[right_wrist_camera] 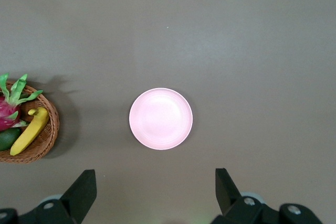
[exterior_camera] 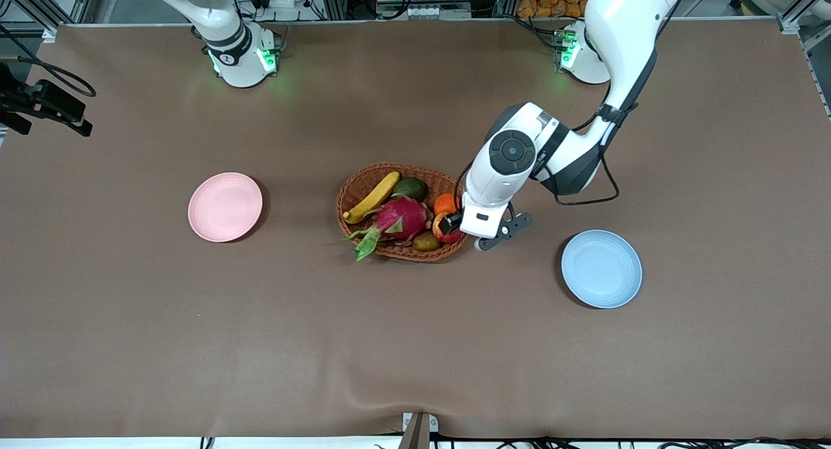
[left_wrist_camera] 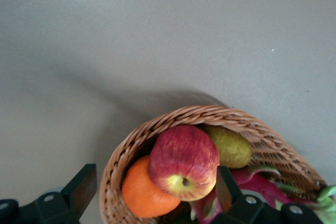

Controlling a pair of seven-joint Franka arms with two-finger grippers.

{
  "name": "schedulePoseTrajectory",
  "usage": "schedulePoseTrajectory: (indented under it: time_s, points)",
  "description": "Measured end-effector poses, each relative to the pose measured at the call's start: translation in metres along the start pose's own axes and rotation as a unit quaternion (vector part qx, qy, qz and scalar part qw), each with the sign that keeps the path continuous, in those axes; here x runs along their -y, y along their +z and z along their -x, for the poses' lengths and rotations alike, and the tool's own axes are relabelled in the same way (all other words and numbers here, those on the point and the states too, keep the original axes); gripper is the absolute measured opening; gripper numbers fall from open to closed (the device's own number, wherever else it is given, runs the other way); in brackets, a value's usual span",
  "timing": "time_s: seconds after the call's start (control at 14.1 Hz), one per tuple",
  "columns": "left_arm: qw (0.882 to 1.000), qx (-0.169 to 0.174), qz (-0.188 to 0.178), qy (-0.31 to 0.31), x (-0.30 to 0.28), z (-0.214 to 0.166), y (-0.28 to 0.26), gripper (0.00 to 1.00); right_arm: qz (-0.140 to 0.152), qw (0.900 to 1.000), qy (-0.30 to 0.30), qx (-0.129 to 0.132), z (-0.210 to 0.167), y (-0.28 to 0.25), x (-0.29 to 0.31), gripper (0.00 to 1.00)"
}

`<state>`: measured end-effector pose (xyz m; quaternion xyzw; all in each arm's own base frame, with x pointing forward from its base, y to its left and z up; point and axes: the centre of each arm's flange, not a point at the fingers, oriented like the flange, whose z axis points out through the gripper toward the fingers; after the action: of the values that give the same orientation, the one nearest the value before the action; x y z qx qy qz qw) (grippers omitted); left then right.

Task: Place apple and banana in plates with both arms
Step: 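Lower the left gripper onto the red apple and close it, then lift the apple with the left gripper while the right gripper reaches out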

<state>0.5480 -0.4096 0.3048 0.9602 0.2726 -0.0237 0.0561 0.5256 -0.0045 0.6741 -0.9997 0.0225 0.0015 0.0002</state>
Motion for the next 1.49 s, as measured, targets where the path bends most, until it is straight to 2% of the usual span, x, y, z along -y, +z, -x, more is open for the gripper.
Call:
schedulePoseTrajectory:
  time_s: [0.5,1.35,1.42,1.49]
  points:
    - [0.999,0.002,0.028,-0.02,-0.012,0.012,0.036,1.0,0.0,1.0,0.0,0.001,0.0,0.0,0.0,1.0]
    - [0.999,-0.004,0.025,-0.025,-0.015,0.021,0.064,1.0,0.0,1.0,0.0,0.001,0.0,0.0,0.0,1.0]
    - [0.999,-0.004,0.024,-0.025,-0.015,0.02,0.065,0.97,0.0,1.0,0.0,0.001,0.0,0.0,0.0,1.0]
    - [0.999,-0.004,0.024,-0.026,-0.014,0.019,0.065,0.86,0.0,1.0,0.0,0.001,0.0,0.0,0.0,1.0]
